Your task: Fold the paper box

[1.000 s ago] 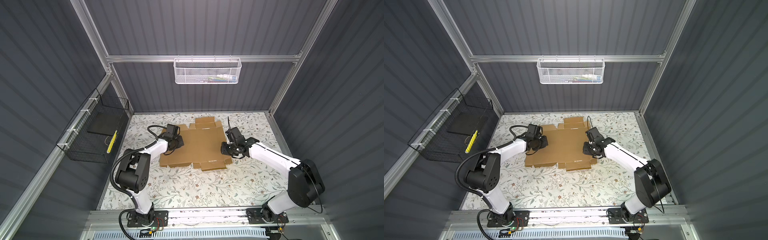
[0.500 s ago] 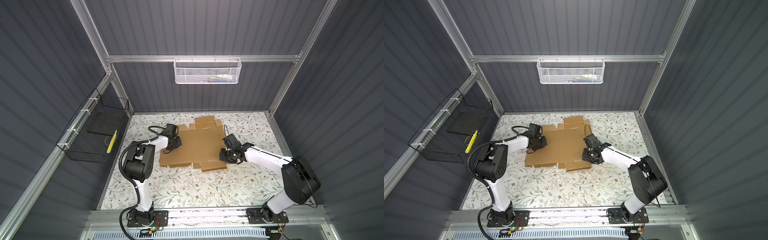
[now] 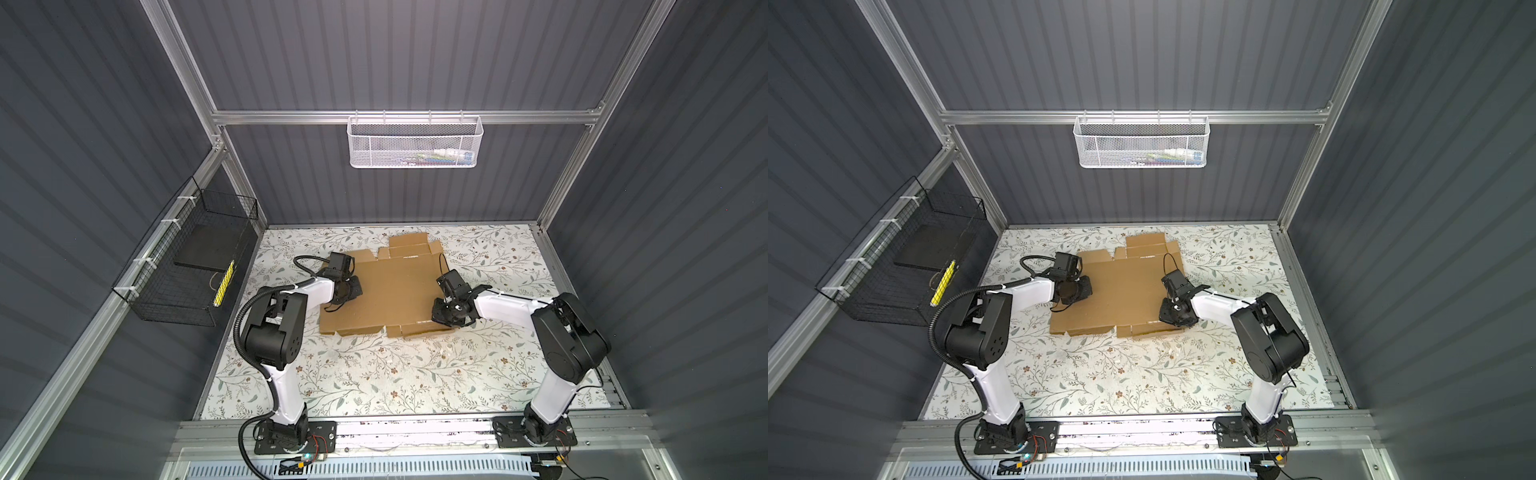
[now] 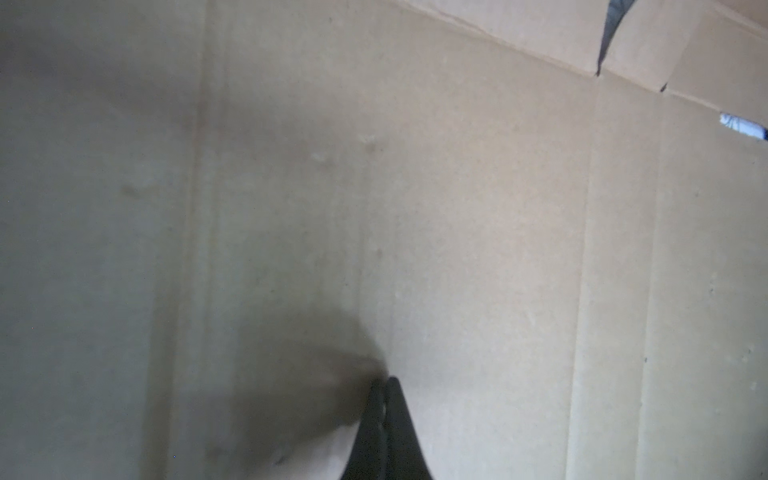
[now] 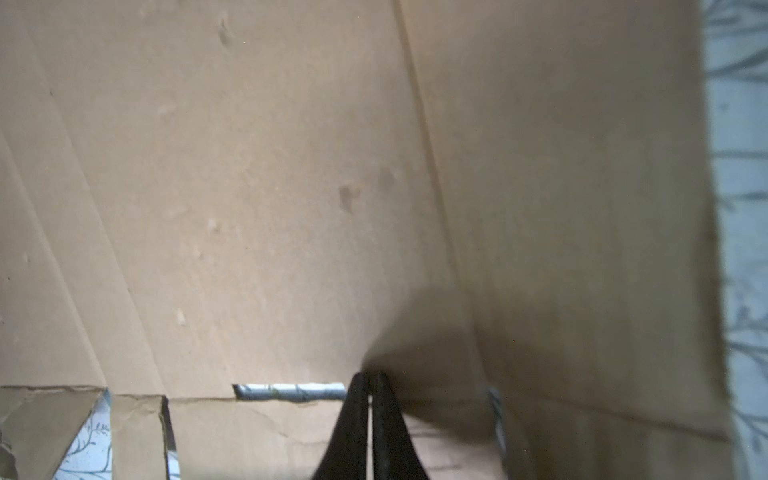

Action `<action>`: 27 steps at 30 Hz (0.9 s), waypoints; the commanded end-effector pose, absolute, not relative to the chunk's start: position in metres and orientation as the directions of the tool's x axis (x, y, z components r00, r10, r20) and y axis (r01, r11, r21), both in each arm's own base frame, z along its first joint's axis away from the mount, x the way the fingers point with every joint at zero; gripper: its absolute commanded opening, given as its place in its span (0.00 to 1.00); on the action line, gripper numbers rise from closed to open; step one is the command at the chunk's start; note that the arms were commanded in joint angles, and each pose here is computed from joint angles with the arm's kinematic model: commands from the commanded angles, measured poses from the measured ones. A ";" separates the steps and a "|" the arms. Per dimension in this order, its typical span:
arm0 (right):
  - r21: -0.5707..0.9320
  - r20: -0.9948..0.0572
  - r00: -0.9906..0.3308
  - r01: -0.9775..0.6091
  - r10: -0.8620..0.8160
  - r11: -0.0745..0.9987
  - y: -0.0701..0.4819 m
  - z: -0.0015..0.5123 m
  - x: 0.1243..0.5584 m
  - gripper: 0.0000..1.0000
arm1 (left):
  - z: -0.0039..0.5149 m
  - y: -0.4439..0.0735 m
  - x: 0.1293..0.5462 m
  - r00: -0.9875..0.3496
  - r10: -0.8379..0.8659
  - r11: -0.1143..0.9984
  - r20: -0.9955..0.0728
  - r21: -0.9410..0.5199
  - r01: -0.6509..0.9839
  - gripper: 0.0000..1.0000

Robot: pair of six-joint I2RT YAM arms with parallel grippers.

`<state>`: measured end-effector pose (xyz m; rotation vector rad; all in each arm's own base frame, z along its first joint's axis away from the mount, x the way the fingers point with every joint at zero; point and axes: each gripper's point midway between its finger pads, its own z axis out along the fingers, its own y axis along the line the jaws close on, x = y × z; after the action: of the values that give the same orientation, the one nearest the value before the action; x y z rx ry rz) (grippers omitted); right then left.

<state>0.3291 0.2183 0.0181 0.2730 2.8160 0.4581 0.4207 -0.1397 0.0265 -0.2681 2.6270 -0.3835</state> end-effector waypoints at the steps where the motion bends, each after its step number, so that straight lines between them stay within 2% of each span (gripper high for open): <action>1: 0.332 -0.220 -0.945 0.160 0.241 0.930 0.219 0.010 0.339 0.10 | -0.003 -0.134 0.377 -0.927 -0.252 0.940 -0.277 -0.299 -0.166 0.00; 11: 0.310 -0.213 -0.945 0.178 0.250 0.934 0.210 0.003 0.376 0.09 | 0.002 -0.154 0.339 -0.931 -0.278 0.911 -0.238 -0.373 -0.176 0.00; 20: 0.287 -0.239 -0.950 0.127 0.200 0.949 0.206 0.007 0.413 0.09 | 0.008 -0.203 0.304 -0.946 -0.238 0.887 -0.218 -0.445 -0.121 0.00; 24: 0.285 -0.275 -0.945 0.098 0.179 0.953 0.203 0.025 0.430 0.09 | 0.016 -0.216 0.303 -0.946 -0.234 0.876 -0.226 -0.470 -0.104 0.00; 27: 0.295 -0.308 -0.937 0.070 0.165 0.953 0.204 0.045 0.432 0.10 | 0.031 -0.214 0.313 -0.936 -0.224 0.890 -0.272 -0.448 -0.083 0.00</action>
<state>0.4371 0.2054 0.0306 0.2368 2.7607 0.4132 0.3188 -0.2165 0.0251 -0.2146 2.7072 -0.6511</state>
